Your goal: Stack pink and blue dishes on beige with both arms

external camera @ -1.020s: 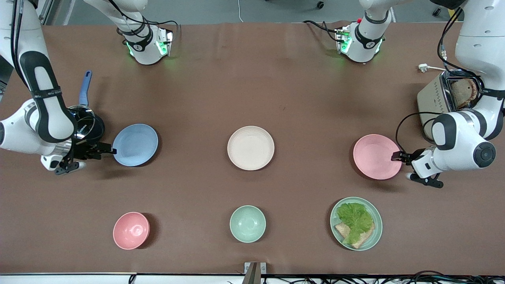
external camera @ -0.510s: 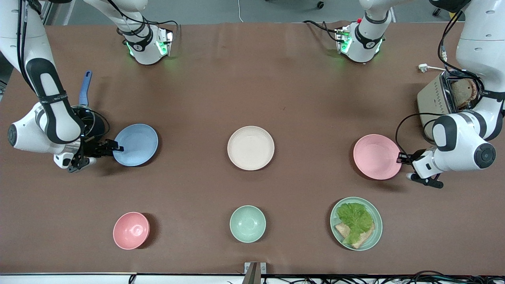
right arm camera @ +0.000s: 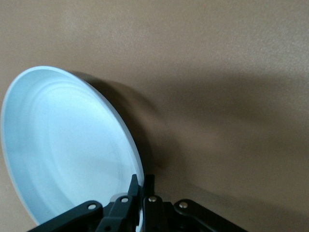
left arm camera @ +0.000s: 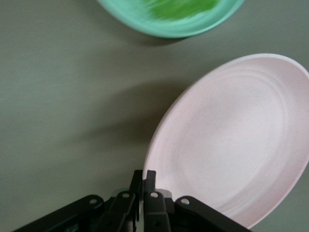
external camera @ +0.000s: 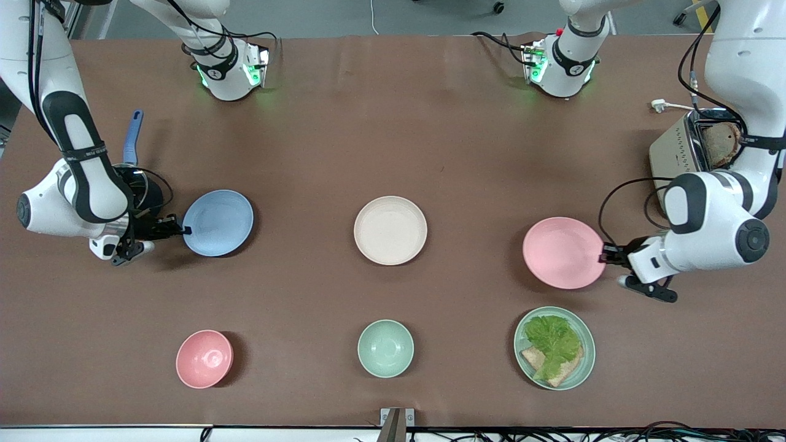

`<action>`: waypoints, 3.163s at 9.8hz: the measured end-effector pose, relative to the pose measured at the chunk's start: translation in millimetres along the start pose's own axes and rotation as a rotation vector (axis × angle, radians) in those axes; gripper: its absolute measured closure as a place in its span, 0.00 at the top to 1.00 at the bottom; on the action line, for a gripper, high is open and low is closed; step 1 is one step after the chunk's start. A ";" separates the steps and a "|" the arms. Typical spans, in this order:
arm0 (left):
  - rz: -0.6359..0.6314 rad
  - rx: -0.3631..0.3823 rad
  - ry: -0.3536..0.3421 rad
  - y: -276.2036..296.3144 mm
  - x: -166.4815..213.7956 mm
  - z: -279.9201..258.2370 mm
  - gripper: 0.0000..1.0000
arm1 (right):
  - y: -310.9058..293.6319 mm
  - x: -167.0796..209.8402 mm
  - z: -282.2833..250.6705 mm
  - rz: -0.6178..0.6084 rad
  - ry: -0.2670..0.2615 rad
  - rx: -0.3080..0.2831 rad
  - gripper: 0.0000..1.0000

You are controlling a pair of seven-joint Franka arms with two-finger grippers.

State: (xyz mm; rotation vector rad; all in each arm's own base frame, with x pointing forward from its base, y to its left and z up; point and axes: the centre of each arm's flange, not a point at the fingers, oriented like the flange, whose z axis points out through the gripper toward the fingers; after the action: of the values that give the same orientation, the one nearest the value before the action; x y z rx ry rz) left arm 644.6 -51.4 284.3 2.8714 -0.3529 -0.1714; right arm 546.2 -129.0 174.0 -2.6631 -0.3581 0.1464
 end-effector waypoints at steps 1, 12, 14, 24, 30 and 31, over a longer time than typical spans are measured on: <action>-0.051 -0.019 -0.002 49.4 5.6 -1.0 0.04 | -0.9 5.2 -7.8 0.019 0.006 0.005 0.04; -0.327 0.012 -0.016 343.9 -15.1 147.5 0.04 | -203.9 130.7 -134.6 0.441 -0.060 0.021 0.04; -0.327 0.010 -0.017 344.7 -14.2 149.3 0.18 | -239.1 143.9 -119.4 0.469 -0.043 0.023 0.04; -0.315 0.294 0.236 189.3 -22.7 -272.7 1.00 | -425.9 139.9 36.8 0.489 -0.014 0.026 0.04; -0.227 0.291 0.191 161.5 -115.1 -363.6 1.00 | -448.4 117.2 137.1 0.496 0.052 0.007 0.04; -0.226 0.289 0.173 150.9 -124.4 -365.8 1.00 | -448.0 116.8 141.9 0.497 0.060 0.008 0.04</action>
State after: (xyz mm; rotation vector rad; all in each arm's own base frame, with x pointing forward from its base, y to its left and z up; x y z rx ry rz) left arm 543.9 -79.9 685.7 3.1768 -0.0195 0.0969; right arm 534.1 350.4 241.1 -2.6877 0.3284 0.2166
